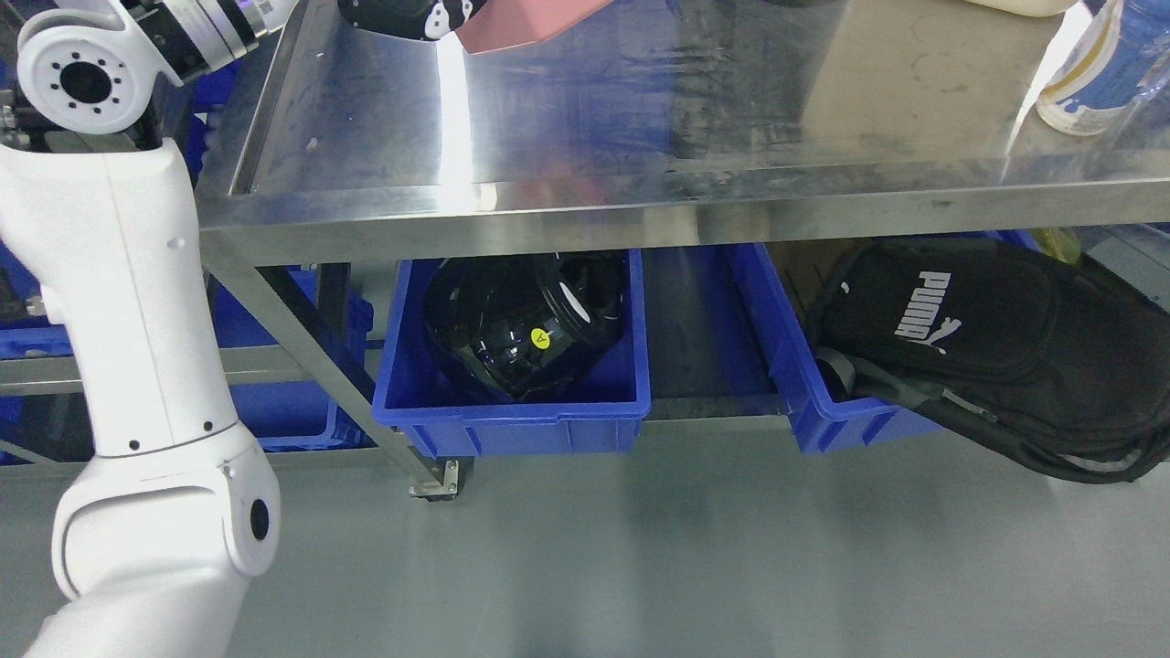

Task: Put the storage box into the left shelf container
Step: 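Hold the pink box in the left hand while turning toward the shelf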

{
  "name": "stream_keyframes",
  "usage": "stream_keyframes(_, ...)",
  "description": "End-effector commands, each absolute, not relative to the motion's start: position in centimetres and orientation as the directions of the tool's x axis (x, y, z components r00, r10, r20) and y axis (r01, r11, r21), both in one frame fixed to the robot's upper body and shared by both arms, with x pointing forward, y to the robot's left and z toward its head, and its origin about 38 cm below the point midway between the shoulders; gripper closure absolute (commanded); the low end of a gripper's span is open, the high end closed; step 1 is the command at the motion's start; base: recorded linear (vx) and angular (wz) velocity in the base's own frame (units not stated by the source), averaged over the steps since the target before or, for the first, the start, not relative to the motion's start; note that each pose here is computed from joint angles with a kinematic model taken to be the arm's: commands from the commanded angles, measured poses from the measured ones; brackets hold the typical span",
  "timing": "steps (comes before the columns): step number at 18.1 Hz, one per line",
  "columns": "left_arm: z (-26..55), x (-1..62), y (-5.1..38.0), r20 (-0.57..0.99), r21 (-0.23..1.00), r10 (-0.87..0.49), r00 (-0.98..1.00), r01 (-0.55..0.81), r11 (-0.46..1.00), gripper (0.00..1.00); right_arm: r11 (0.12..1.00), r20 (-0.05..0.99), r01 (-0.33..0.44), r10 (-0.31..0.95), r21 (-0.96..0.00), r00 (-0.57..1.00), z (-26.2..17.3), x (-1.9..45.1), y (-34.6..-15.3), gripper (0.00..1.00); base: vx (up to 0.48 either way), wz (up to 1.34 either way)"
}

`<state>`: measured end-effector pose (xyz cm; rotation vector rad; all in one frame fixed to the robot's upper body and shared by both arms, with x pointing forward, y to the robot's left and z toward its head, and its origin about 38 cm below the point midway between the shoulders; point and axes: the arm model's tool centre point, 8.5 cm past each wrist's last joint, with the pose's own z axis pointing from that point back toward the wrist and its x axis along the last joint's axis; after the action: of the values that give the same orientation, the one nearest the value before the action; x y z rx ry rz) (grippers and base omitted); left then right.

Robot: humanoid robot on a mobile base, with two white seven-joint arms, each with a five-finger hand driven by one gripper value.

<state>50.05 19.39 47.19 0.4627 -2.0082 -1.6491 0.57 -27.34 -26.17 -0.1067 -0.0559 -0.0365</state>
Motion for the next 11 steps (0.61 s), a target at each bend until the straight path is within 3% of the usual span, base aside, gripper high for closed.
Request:
stream_keyframes(1,46.4,48.4,18.1,0.107,0.98,-0.524,-0.845,0.001,0.199,0.99,0.992,0.094,0.04,-0.029,-0.122,0.995,-26.0,2.4,-28.5,0.01,-0.043,0.12)
stream_keyframes(11,41.9,47.1,12.4,0.05,0.999,-0.422,-0.905,0.04,0.033,0.98,0.992,0.094,0.04,-0.029,-0.122,0.995,-26.0,2.4,-28.5,0.01,-0.097,0.4)
